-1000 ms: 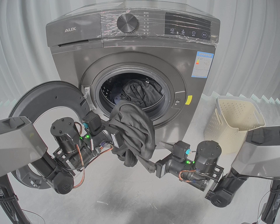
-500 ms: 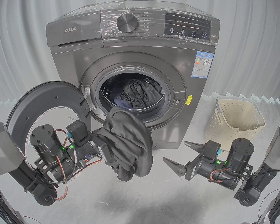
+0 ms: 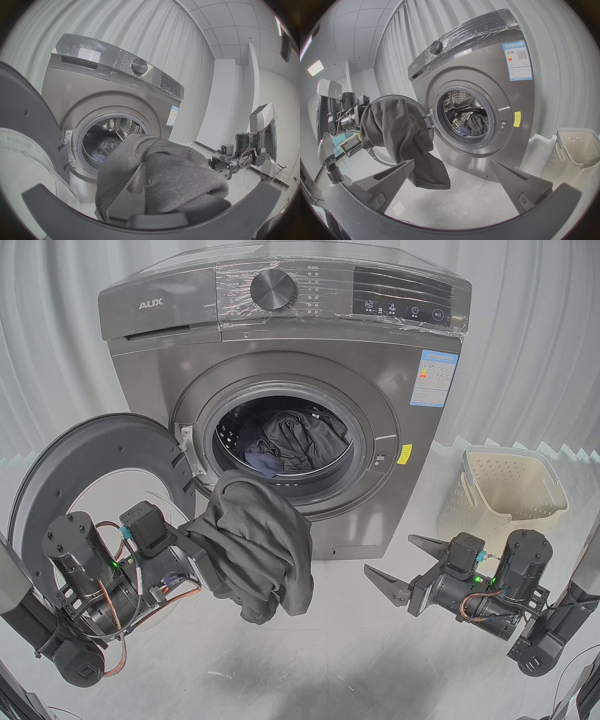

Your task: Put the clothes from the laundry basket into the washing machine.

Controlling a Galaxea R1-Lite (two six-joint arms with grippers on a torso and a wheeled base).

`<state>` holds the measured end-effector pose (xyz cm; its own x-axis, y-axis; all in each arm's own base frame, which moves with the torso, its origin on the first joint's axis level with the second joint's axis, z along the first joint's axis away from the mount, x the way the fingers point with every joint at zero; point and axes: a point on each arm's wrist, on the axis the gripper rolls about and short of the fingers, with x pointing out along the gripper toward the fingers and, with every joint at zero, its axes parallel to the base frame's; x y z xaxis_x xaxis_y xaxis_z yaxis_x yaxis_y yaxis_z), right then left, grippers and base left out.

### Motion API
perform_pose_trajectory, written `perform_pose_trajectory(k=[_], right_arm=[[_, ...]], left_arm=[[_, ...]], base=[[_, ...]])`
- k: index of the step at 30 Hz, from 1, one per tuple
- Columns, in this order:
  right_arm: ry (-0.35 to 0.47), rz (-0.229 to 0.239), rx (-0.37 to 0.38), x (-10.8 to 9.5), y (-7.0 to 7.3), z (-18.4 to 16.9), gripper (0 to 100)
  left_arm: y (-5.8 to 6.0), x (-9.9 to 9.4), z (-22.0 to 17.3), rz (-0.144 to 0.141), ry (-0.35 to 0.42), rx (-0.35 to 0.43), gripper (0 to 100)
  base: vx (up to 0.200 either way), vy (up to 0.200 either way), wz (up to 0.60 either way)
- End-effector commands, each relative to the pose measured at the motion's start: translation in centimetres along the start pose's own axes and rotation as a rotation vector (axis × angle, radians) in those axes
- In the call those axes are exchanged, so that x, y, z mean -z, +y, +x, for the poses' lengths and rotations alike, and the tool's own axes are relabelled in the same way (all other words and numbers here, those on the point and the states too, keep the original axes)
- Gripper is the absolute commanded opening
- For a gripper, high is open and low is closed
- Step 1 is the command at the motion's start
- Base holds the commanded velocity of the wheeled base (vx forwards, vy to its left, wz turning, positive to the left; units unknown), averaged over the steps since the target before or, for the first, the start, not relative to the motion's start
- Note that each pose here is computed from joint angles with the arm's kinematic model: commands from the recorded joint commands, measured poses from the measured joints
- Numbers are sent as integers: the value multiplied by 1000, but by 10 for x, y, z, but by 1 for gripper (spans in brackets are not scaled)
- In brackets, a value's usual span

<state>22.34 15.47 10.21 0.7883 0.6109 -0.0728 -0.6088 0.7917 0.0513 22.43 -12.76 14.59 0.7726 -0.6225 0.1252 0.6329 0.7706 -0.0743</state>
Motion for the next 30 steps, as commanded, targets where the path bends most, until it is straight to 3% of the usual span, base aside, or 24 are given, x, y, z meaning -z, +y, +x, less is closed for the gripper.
perform_pose_trajectory(k=[1,13,15,19,30], right_arm=[[7,0,-3,2,1,1,100],[1,2,-2,1,0,2,100],[4,3,-5,1,1,2,100],[8,3,-14,2,4,2,100],[9,4,-18,3,5,2,100]], left_arm=[[1,3,-1,-1,11,-9,0],[0,6,-2,-9,27,-6,0],[0,10,-5,3,47,-5,0],[-1,11,-3,18,48,-1,0],[-5,19,1,19,77,15,0]], base=[[0,0,0],[0,0,0],[0,0,0],[200,0,0],[200,0,0]])
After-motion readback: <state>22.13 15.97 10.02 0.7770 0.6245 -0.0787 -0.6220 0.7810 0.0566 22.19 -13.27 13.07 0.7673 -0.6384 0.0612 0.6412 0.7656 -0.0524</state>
